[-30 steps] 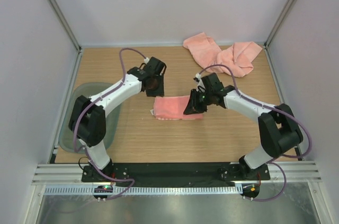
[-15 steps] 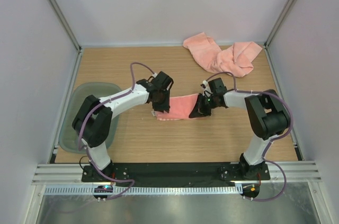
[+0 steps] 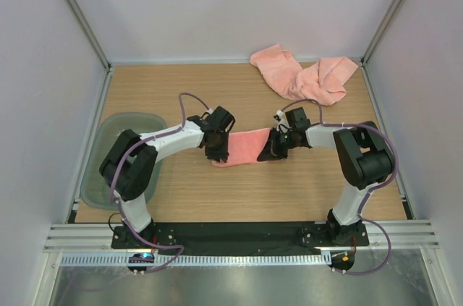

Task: Roll the towels
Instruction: Fold the towel

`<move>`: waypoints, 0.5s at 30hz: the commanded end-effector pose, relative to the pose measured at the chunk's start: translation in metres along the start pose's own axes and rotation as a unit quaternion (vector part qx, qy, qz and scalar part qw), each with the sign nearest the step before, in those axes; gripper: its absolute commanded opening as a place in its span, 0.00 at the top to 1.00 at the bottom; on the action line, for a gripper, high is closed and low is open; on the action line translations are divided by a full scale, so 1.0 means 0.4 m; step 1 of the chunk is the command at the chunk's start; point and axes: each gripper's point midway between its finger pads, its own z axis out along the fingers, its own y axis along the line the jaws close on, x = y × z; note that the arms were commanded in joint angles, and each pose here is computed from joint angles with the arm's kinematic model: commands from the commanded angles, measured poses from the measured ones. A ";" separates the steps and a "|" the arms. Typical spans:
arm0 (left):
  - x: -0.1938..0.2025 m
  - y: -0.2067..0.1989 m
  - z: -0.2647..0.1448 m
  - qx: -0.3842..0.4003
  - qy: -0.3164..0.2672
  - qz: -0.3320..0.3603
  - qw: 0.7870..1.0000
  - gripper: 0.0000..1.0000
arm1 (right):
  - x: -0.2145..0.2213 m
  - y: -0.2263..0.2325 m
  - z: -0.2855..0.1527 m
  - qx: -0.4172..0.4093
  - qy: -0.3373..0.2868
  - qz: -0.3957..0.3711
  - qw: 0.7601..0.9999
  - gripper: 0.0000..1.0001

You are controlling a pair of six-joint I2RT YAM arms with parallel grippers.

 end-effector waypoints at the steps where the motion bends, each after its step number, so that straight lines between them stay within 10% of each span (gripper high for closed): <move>1: 0.002 0.054 0.027 -0.040 -0.009 0.008 0.999 0.72 | 0.003 -0.034 0.011 0.020 -0.001 -0.003 1.000 0.93; 15: -0.032 0.144 0.039 -0.072 -0.010 -0.009 0.997 0.73 | 0.019 -0.039 -0.011 0.039 0.012 0.003 0.999 0.90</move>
